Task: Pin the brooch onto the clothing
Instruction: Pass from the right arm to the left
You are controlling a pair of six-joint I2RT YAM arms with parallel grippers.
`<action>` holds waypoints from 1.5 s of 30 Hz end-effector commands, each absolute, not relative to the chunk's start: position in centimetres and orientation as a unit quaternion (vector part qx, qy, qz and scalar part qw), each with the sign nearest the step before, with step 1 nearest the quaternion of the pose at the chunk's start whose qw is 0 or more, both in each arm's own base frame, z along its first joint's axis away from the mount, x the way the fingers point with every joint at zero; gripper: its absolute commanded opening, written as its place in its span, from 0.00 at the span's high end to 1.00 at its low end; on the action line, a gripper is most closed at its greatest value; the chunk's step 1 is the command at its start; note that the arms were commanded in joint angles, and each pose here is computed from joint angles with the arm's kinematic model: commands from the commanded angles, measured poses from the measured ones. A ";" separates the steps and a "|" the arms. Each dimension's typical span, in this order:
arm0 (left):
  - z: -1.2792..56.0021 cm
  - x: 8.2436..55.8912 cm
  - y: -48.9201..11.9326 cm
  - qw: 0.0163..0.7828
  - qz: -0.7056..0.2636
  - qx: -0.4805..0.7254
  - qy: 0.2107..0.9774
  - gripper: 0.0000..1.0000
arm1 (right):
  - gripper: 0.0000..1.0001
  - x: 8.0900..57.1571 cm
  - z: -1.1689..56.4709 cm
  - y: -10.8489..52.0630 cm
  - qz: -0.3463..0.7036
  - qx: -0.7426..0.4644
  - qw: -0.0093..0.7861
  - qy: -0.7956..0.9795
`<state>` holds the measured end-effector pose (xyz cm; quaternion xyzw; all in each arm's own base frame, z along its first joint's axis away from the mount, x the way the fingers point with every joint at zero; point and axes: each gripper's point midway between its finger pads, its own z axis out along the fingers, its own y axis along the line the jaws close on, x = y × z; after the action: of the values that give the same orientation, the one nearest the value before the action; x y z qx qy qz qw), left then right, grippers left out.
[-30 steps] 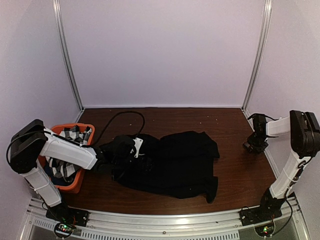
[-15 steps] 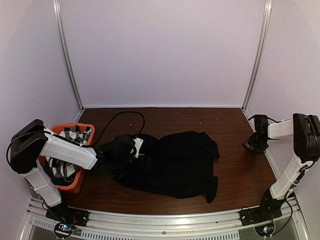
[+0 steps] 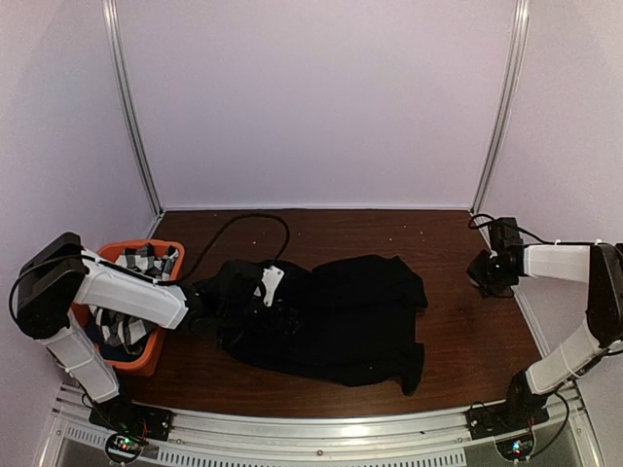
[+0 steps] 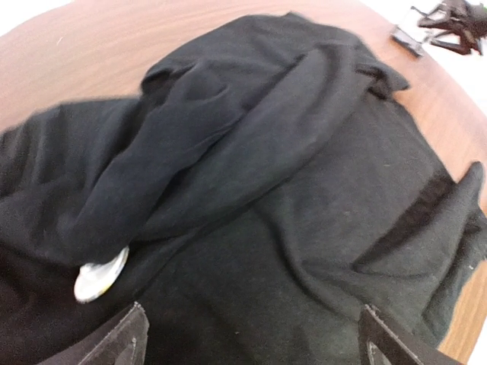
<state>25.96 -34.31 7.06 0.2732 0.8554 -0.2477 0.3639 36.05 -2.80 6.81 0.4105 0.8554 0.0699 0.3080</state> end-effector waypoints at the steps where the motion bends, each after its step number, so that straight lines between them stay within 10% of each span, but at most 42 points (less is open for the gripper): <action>1: 12.5 25.3 -36.7 0.424 -0.296 0.344 0.784 0.02 | 0.62 36.7 9.4 6.2 0.169 0.281 0.283 0.901; 9: 15.8 22.3 -37.5 0.461 -0.351 0.402 0.709 0.02 | 0.61 35.2 11.8 19.6 0.227 0.131 0.257 0.930; 18: 15.9 19.8 -37.3 0.630 -0.124 0.529 0.555 0.02 | 0.60 32.7 11.4 30.4 0.273 0.039 0.206 0.939; 45: 13.7 17.9 -41.9 0.747 0.114 0.604 0.254 0.23 | 0.58 28.2 8.6 37.4 0.243 0.006 0.151 0.958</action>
<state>17.80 -41.46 5.68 0.7165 0.3010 0.0829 0.6238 28.87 36.71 9.37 0.0127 0.9510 0.2687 0.1524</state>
